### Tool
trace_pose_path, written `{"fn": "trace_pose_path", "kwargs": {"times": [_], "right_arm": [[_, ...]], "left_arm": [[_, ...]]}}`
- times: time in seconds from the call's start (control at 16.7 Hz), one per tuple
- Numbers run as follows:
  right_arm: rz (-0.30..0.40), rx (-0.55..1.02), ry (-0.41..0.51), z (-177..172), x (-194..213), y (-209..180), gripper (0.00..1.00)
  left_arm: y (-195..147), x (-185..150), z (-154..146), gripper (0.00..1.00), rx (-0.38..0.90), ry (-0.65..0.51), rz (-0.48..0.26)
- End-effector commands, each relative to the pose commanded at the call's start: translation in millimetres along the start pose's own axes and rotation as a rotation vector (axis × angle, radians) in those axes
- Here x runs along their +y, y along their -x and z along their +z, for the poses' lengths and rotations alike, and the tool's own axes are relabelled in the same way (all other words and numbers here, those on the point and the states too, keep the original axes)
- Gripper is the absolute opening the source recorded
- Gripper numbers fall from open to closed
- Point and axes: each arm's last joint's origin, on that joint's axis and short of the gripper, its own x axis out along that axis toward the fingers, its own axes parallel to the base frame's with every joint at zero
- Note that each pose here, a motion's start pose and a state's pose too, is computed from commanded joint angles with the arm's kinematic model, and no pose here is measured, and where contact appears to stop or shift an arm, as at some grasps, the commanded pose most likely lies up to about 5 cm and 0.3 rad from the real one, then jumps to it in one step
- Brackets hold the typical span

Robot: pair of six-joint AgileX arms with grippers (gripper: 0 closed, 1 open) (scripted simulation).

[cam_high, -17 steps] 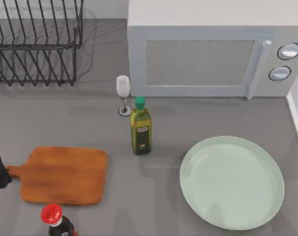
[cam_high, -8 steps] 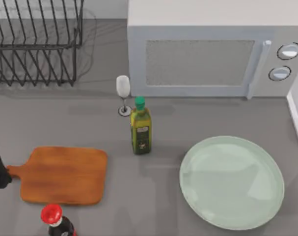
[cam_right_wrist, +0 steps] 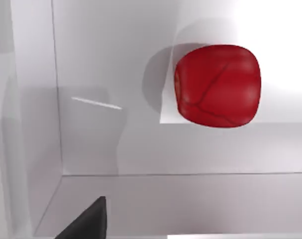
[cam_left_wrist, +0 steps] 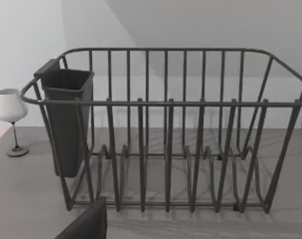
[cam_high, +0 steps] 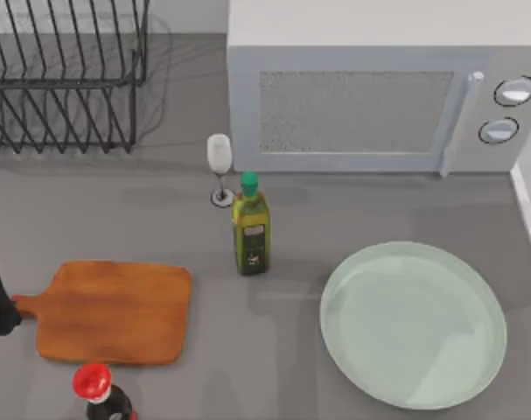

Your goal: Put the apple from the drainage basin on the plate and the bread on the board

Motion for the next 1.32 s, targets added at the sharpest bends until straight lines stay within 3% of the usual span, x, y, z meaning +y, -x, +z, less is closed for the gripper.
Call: {"fn": "trace_pose_path", "kwargs": {"times": [0.3, 0.72, 1.32], "right_arm": [[0.034, 0.137, -0.001, 22, -16, -32, 1.00], [0.036, 0.145, 0.003, 23, -15, -39, 1.00], [0.033, 0.132, 0.000, 7, -12, -171, 1.00]], "left_arm": [[0, 0, 0, 1.00, 0.000, 0.000, 0.000], [0, 0, 0, 1.00, 0.000, 0.000, 0.000], [0, 0, 0, 1.00, 0.000, 0.000, 0.000]]}}
